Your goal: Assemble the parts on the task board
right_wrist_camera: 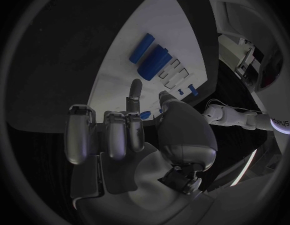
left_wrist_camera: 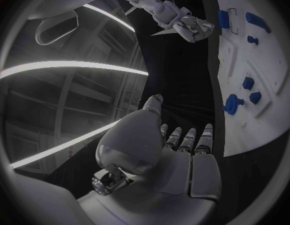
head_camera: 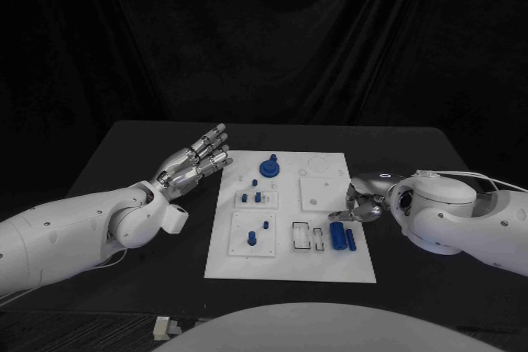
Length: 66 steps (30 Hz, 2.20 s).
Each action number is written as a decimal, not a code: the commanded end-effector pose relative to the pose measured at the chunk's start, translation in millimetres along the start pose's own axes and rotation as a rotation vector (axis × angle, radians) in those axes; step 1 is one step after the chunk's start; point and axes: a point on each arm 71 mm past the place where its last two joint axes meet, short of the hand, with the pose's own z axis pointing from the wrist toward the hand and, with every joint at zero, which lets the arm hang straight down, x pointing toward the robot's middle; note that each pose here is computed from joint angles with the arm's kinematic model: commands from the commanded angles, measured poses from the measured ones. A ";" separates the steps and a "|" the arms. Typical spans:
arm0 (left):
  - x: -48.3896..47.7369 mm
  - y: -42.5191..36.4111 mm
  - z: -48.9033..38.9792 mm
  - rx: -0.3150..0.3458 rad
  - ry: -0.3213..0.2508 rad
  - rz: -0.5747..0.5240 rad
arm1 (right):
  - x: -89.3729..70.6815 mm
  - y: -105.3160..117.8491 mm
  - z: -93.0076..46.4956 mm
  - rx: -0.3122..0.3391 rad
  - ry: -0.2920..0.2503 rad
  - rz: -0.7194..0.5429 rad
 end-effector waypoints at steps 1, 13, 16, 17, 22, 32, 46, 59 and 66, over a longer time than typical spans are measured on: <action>1.7 0.0 0.4 0.010 0.009 -0.015 | 3.0 1.5 -0.7 0.014 -0.004 -0.002; 2.4 0.5 0.8 0.005 0.014 -0.019 | 14.6 4.6 0.4 0.019 0.043 -0.015; 2.5 0.6 0.8 0.005 0.015 -0.019 | 16.9 5.5 0.7 0.018 0.052 -0.017; 2.5 0.6 0.8 0.005 0.015 -0.019 | 17.6 6.0 0.8 0.017 0.054 -0.017; 2.6 0.7 0.8 0.003 0.016 -0.020 | 19.8 8.3 2.0 0.012 0.060 -0.018; 3.1 1.1 1.0 0.000 0.019 -0.022 | 25.0 13.3 4.8 0.001 0.074 -0.021; 3.8 1.7 0.9 -0.007 0.024 -0.027 | 28.1 20.0 9.1 -0.009 0.087 -0.029; 4.2 2.4 0.8 -0.017 0.029 -0.030 | 35.0 21.7 11.9 -0.001 0.116 -0.041; 4.2 2.6 0.7 -0.019 0.030 -0.031 | 37.0 22.1 12.1 0.000 0.129 -0.047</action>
